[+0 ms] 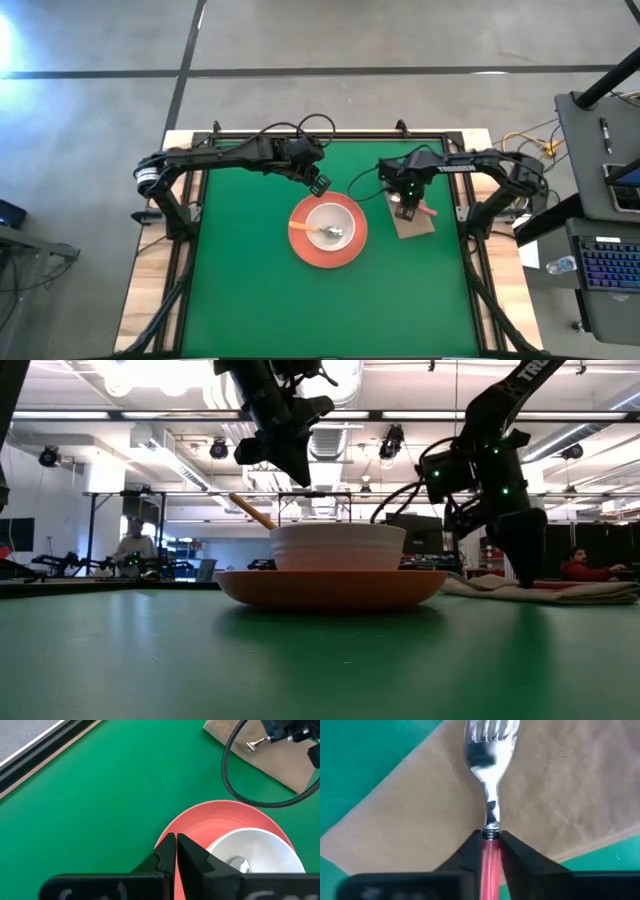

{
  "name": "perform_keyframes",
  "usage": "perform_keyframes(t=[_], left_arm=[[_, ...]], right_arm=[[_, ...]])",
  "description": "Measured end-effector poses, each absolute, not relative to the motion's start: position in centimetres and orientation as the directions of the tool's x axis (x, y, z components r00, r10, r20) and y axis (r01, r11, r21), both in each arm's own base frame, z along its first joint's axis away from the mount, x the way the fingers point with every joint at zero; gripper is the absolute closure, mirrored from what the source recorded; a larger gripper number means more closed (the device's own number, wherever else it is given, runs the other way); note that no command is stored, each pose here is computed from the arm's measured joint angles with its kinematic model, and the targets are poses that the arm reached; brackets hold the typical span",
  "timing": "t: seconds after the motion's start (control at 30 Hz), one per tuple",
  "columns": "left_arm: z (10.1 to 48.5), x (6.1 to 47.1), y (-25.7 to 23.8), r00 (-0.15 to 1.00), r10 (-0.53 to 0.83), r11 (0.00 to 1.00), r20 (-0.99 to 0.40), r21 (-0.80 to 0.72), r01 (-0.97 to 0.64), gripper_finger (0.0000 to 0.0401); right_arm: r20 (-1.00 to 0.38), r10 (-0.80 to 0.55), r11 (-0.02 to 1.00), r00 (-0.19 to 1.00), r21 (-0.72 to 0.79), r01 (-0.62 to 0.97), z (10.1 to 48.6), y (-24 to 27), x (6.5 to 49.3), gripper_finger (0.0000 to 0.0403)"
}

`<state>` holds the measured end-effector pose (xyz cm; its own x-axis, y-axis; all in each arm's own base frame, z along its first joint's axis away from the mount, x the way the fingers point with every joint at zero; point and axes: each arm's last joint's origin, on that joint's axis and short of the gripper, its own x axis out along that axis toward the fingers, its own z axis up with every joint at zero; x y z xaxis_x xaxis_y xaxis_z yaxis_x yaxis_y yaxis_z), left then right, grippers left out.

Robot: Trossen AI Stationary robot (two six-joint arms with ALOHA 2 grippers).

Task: Set table place
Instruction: Put the pink fork to the right of the orange plate

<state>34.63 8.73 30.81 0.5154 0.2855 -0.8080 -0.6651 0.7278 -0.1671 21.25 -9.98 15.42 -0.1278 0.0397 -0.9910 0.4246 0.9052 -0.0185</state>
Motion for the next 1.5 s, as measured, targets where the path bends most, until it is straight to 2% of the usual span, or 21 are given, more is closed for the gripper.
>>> perform_keyframes(t=[0.1, 0.27, 0.5, 0.6, 0.67, 0.8, 0.93, 1.2, 1.37, 1.5], left_arm=[[30.8, 34.6, 8.7, 0.515, 0.285, 0.729, -0.808, -0.165, -0.664, 0.0401], [30.8, 34.6, 8.7, 0.515, 0.285, 0.744, -0.808, -0.152, -0.651, 0.0401], [30.7, 34.6, 8.7, 0.512, 0.290, 0.778, -0.808, -0.113, -0.619, 0.0401], [30.7, 34.6, 8.7, 0.510, 0.292, 0.795, -0.809, -0.091, -0.600, 0.0401], [30.7, 34.6, 8.8, 0.510, 0.294, 0.805, -0.809, -0.078, -0.587, 0.0401], [30.6, 34.6, 8.8, 0.507, 0.295, 0.823, -0.810, -0.054, -0.565, 0.0401], [30.4, 34.6, 8.8, 0.505, 0.295, 0.835, -0.812, -0.038, -0.549, 0.0401], [29.5, 34.4, 8.7, 0.482, 0.289, 0.834, -0.827, -0.030, -0.551, 0.0401], [29.1, 34.3, 8.6, 0.471, 0.275, 0.824, -0.838, -0.047, -0.565, 0.0401], [29.1, 34.3, 8.6, 0.469, 0.274, 0.820, -0.840, -0.052, -0.571, 0.0401]], right_arm=[[-0.993, 0.032, 0.884, -0.115, -0.025, 0.467, 16.1, -9.9, 21.0, 0.0384], [-0.995, 0.061, 0.814, -0.082, 0.002, 0.581, 17.5, -9.6, 20.1, 0.0394], [-0.983, 0.151, 0.639, 0.106, 0.179, 0.748, 20.4, -8.3, 19.2, 0.0395], [-0.966, 0.148, 0.580, 0.211, 0.258, 0.773, 21.8, -7.3, 19.2, 0.0395], [-0.962, 0.130, 0.558, 0.239, 0.270, 0.784, 22.3, -6.6, 19.2, 0.0395], [-0.976, 0.045, 0.598, 0.214, 0.198, 0.777, 22.6, -5.8, 19.2, 0.0394], [-0.985, 0.055, 0.621, 0.165, 0.163, 0.767, 21.6, -5.9, 19.8, 0.0381], [-0.995, 0.095, 0.688, -0.015, 0.055, 0.724, 17.7, -6.5, 21.6, 0.0290], [-0.998, 0.031, 0.722, -0.046, -0.010, 0.692, 16.8, -6.9, 22.1, 0.0246], [-0.998, 0.037, 0.747, -0.046, -0.003, 0.665, 16.5, -7.0, 22.3, 0.0235]])
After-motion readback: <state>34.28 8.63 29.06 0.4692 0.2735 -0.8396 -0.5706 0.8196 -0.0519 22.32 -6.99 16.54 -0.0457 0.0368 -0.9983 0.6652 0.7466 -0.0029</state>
